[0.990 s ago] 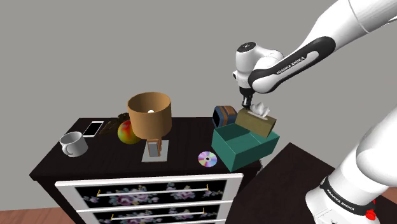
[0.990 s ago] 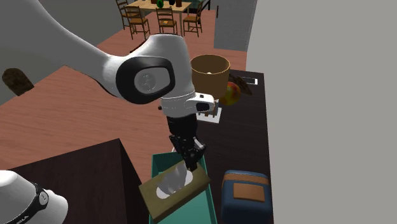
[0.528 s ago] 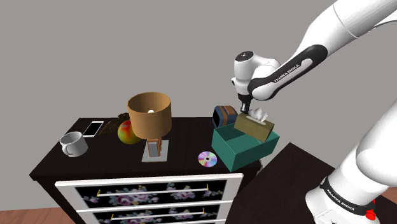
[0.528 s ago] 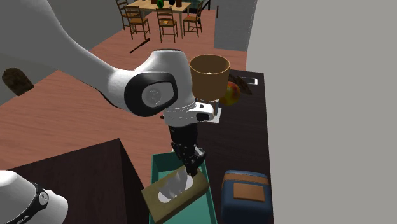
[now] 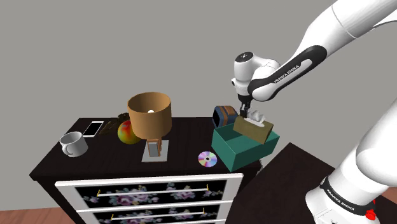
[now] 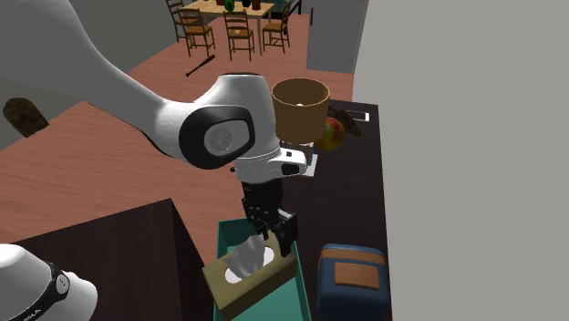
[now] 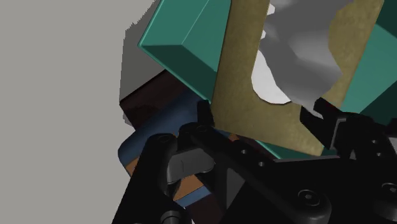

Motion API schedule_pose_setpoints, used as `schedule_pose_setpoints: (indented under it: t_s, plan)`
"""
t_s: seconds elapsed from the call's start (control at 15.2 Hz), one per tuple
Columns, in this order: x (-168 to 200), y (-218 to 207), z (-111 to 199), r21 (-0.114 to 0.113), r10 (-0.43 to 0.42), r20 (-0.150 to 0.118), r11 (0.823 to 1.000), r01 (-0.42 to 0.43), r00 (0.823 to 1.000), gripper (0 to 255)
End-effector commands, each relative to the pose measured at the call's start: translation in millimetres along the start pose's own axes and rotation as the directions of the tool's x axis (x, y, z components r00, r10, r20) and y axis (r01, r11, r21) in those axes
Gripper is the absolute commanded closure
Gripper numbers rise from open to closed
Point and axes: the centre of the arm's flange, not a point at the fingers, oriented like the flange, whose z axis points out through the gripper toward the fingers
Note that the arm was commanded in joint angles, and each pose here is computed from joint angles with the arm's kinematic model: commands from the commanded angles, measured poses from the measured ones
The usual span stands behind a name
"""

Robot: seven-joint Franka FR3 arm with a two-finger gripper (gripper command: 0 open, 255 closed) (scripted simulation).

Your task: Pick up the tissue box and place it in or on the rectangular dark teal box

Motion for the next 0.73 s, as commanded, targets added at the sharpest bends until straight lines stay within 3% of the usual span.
schedule_pose_setpoints:
  t_s: [0.0, 0.2, 0.46, 0.66]
  plan:
    - [0, 0, 1, 0.001, 0.0, 0.001, 1.0, 0.0, 1.0, 0]
    - [0, 0, 0, 0.001, 0.0, 0.001, 1.0, 0.0, 1.0, 0]
    - [0, 0, -50, 0.001, 0.0, 0.001, 1.0, 0.0, 1.0, 0]
    - [0, 0, -49, 0.001, 0.0, 0.001, 1.0, 0.0, 1.0, 0]
